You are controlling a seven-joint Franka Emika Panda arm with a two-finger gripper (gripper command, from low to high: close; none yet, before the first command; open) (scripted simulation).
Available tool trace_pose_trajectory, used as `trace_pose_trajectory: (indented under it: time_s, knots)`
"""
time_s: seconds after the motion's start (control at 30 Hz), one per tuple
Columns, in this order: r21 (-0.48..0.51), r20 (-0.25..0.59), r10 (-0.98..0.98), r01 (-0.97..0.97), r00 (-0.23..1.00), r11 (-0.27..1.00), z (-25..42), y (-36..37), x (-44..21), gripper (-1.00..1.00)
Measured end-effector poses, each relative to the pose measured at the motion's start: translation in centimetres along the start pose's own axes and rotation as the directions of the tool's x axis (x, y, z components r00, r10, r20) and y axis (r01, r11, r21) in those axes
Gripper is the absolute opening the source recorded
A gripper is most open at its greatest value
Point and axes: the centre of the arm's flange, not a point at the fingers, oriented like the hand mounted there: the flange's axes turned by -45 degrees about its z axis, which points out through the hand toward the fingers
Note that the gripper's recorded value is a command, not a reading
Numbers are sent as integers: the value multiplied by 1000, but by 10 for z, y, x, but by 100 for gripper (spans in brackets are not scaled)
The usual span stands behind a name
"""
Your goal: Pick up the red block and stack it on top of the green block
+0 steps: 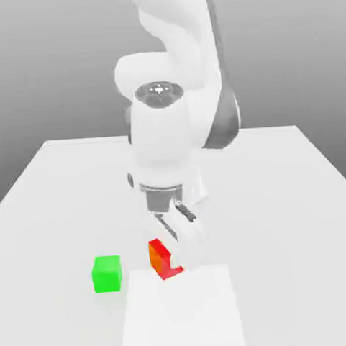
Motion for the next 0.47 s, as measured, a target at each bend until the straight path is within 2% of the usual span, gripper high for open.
trace_pose_trajectory:
  time_s: [0.1, 0.2, 0.37, 0.4, 0.47]
  knots:
    - [5, 8, 258, -258, 966, 966, -8, 26, 33, -100]
    - [8, 18, 486, -486, 874, 874, -1, 52, 64, -100]
    - [8, 23, 546, -546, 838, 838, 40, 59, 71, -100]
    - [8, 24, 546, -546, 837, 838, 46, 59, 70, 100]
    - [8, 24, 546, -546, 838, 838, 46, 59, 70, 100]
